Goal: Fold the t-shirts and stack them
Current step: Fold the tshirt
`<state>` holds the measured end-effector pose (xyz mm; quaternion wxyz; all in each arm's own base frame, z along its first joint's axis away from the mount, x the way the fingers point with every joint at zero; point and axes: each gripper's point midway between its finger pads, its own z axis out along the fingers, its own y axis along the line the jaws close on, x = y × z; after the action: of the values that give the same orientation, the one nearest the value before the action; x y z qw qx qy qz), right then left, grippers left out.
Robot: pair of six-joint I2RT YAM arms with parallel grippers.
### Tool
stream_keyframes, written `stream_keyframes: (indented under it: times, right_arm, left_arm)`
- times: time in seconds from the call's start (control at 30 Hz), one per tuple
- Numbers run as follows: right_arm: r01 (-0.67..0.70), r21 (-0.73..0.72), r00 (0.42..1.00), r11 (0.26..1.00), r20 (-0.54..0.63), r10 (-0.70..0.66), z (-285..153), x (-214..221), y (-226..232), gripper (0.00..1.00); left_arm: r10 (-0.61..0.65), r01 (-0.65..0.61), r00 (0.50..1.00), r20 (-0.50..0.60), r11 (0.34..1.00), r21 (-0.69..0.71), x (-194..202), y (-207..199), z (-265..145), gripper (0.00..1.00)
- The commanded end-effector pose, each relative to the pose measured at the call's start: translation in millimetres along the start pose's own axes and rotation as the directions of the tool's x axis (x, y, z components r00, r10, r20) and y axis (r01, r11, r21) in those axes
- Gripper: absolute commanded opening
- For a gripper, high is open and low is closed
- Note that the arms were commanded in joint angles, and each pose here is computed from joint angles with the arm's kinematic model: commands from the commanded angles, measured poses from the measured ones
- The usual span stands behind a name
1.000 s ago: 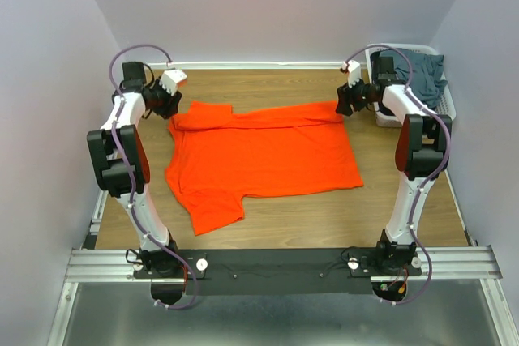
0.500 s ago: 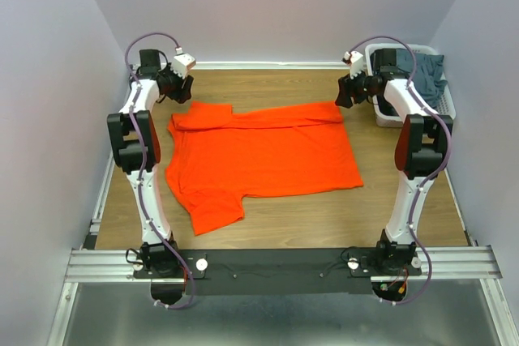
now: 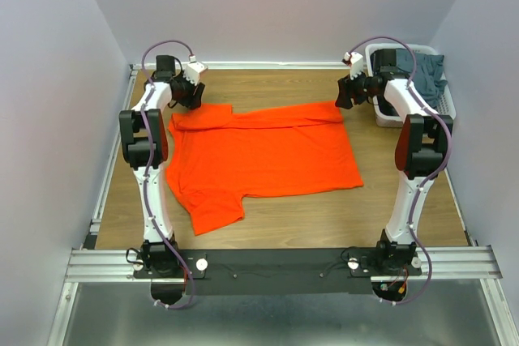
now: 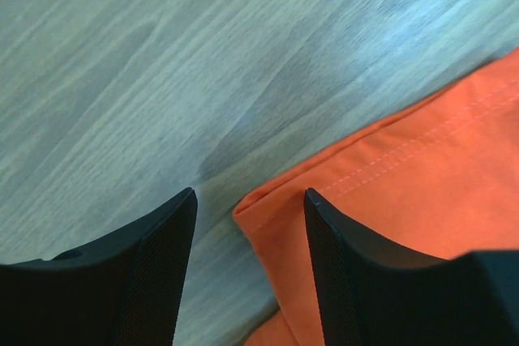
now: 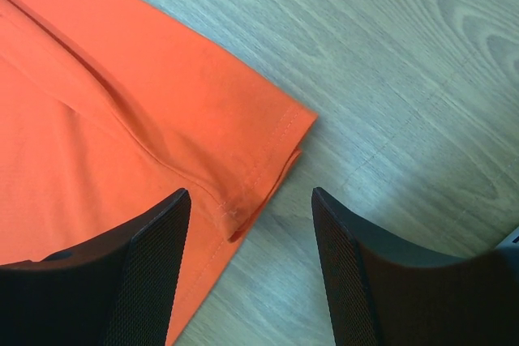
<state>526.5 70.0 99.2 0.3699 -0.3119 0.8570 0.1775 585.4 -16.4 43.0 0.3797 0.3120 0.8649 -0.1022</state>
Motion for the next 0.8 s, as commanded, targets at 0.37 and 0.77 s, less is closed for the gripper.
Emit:
stream_keyframes:
  times: [0.37, 0.77]
  right_arm:
    - [-0.027, 0.003, 1.000, 1.000, -0.004, 0.027, -7.2, -2.9, -1.0, 0.69]
    - [-0.020, 0.010, 1.000, 1.000, -0.021, 0.021, -14.3, 2.8, 4.0, 0.65]
  left_arm:
    - [0.016, -0.017, 1.000, 0.021, 0.999, 0.049, -22.6, -19.0, -24.9, 0.02]
    - [0.179, -0.199, 0.975, 0.133, 0.968, 0.151, -45.6, -75.1, -101.9, 0.00]
